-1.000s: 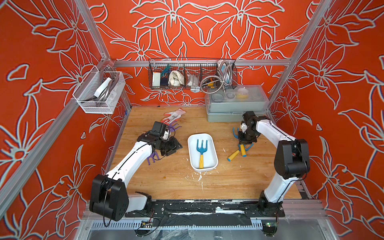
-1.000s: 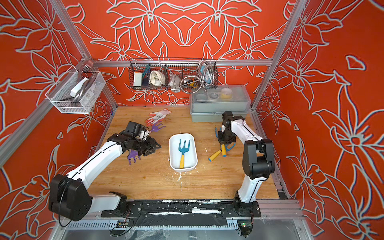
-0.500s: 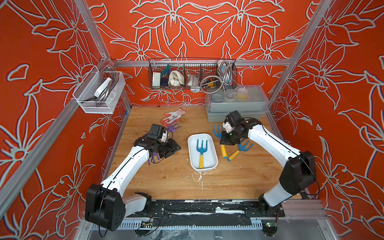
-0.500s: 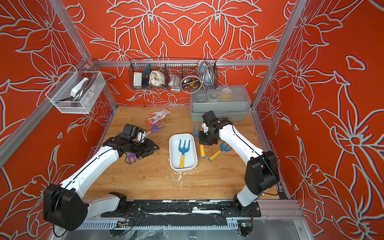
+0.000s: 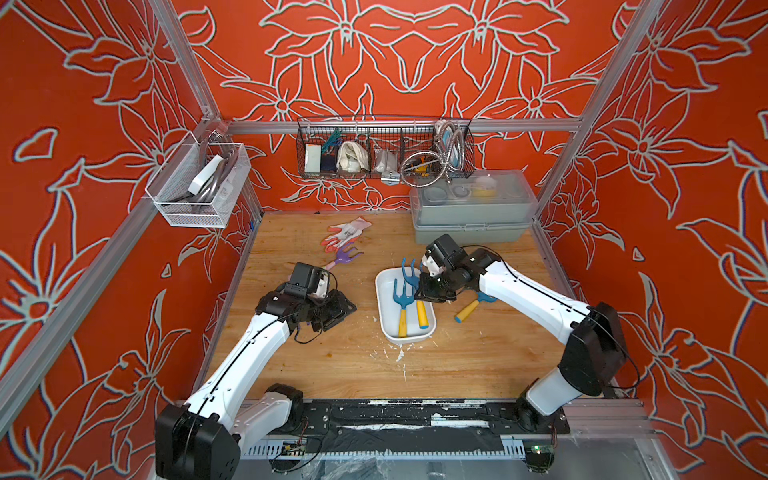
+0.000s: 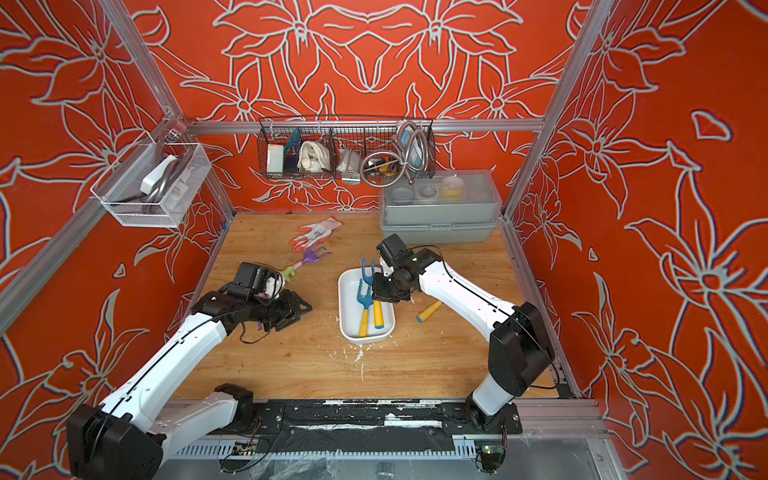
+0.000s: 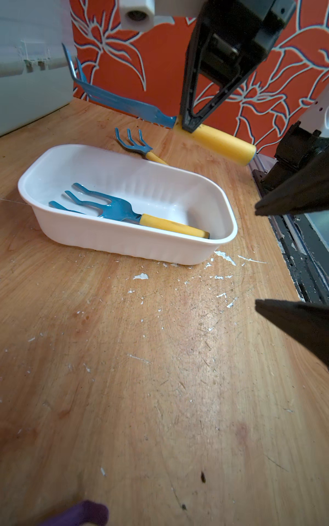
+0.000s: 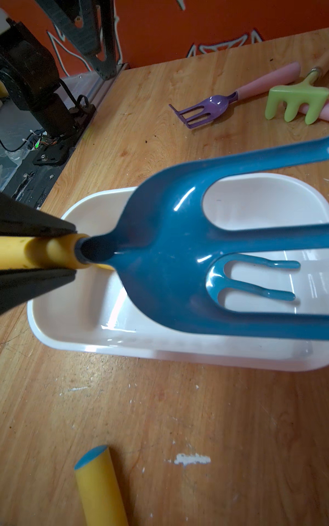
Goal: Put the rake into the storage box
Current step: Place the rake in the storage box.
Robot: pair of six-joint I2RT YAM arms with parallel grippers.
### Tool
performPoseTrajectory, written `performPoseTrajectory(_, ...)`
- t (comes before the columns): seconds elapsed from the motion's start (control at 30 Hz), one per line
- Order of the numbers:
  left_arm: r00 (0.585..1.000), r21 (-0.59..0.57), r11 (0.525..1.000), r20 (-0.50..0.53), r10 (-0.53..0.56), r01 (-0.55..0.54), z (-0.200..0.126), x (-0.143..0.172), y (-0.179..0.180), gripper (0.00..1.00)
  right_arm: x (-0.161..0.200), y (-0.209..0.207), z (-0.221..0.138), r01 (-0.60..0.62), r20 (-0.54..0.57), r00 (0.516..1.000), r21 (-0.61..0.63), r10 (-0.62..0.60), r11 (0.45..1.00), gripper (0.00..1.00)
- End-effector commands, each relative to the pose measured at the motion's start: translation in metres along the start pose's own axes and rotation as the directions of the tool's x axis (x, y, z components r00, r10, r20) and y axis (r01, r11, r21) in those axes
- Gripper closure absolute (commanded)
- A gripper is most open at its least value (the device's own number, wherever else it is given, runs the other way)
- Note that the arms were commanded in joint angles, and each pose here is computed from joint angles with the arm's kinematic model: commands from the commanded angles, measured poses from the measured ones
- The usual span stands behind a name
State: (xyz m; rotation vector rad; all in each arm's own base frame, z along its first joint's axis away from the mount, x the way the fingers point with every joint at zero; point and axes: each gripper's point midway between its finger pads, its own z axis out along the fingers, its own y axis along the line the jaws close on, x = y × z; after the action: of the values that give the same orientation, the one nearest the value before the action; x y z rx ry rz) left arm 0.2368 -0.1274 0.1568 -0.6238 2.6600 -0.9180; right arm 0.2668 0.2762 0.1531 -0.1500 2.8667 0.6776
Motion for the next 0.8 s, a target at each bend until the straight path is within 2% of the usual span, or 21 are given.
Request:
performPoseTrajectory(0.0, 1.0, -0.017, 1.0, 0.002, -0.021, 0.021, -0.003, 0.004, 0.007, 0.5, 0.003, -0.004, 0.011, -0.011, -0.005, 1.0, 0.029, 0.011, 1.0, 0.95)
performPoseTrajectory(0.17, 1.0, -0.015, 1.0, 0.004, -0.018, 0.018, -0.004, 0.005, 0.007, 0.5, 0.001, -0.007, 0.019, -0.005, -0.011, 1.0, 0.05, 0.005, 0.999, 0.9)
performPoseTrajectory(0.27, 1.0, -0.017, 1.0, 0.004, -0.017, 0.017, -0.004, 0.004, 0.006, 0.49, -0.001, -0.008, 0.02, -0.002, -0.01, 1.0, 0.058, 0.003, 0.998, 0.79)
performPoseTrajectory(0.33, 1.0, -0.017, 1.0, 0.007, -0.015, 0.015, -0.004, 0.003, 0.006, 0.49, -0.002, -0.007, 0.019, 0.002, -0.006, 1.0, 0.059, -0.002, 0.998, 0.68)
performPoseTrajectory(0.47, 1.0, -0.018, 1.0, 0.008, -0.016, 0.016, -0.003, 0.002, 0.006, 0.49, -0.006, -0.005, 0.014, 0.022, 0.015, 1.0, 0.059, -0.023, 0.998, 0.56)
performPoseTrajectory(0.77, 1.0, -0.009, 1.0, 0.0, -0.005, 0.005, 0.003, -0.008, -0.003, 0.49, -0.017, -0.011, -0.001, 0.033, 0.063, 0.997, 0.09, -0.039, 0.995, 0.56)
